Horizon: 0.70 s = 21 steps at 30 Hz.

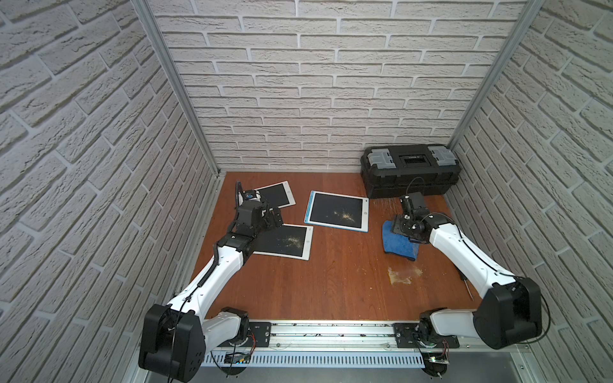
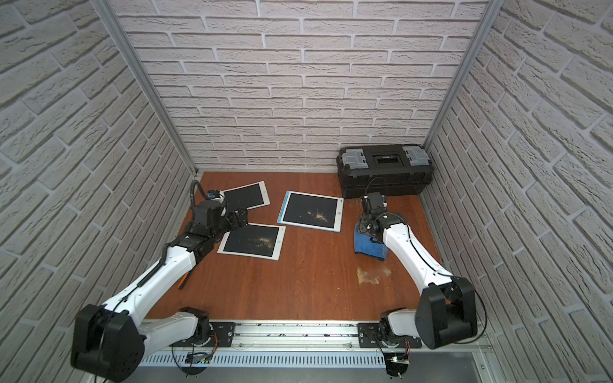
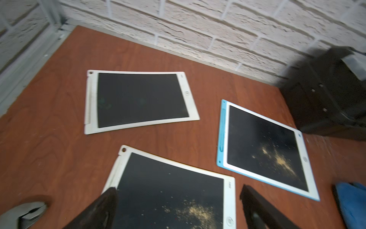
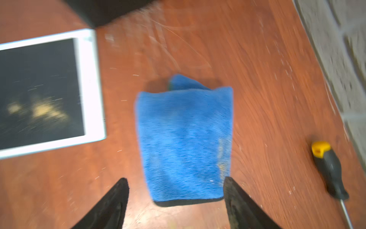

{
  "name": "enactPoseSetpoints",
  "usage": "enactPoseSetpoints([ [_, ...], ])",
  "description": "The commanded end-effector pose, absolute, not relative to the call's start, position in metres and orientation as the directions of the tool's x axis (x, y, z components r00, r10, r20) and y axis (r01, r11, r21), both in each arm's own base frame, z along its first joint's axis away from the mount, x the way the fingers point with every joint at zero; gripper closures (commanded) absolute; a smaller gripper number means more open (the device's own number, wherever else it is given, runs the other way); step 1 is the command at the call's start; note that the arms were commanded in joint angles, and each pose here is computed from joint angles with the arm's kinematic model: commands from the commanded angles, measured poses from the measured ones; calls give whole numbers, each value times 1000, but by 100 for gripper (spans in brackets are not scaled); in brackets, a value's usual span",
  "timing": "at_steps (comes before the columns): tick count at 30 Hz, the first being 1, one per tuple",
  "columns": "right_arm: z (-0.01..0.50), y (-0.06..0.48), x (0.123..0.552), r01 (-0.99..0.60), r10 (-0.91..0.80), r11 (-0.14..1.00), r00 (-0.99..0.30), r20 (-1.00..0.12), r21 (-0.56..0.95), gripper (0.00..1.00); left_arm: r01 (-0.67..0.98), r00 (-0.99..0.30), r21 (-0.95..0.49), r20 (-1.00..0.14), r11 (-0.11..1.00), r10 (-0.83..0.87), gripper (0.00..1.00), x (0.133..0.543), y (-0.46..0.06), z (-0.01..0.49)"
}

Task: Wipe the drawing tablet
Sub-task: Place the cleaning item at the center of the board, then move the drawing tablet to the center of the board.

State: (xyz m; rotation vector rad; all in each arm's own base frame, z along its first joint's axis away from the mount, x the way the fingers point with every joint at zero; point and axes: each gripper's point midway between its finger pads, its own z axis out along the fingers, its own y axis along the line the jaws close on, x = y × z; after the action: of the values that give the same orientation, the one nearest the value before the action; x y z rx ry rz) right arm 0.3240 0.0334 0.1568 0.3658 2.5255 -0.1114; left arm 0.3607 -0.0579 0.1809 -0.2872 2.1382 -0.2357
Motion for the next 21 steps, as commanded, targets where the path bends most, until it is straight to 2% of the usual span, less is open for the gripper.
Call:
enactPoseSetpoints([
  [1, 171, 88, 327, 67, 69, 997, -787, -613, 26, 26, -201, -494, -314, -785, 928, -373, 5, 368, -34, 168],
  [5, 140, 147, 331, -80, 13, 985, -849, -529, 153, 29, -223, -487, -332, -777, 917, -399, 8, 376, -19, 153],
  [9, 107, 204, 336, -149, -15, 950, -899, -437, 274, 32, -239, -513, -324, -758, 915, -402, 10, 386, -10, 135],
  [14, 79, 259, 345, -181, -45, 925, -925, -377, 333, 33, -264, -533, -357, -720, 896, -445, 10, 397, -1, 111],
  [21, 63, 288, 361, -177, -53, 923, -937, -345, 341, 33, -275, -578, -396, -660, 876, -480, 10, 413, 6, 81],
])
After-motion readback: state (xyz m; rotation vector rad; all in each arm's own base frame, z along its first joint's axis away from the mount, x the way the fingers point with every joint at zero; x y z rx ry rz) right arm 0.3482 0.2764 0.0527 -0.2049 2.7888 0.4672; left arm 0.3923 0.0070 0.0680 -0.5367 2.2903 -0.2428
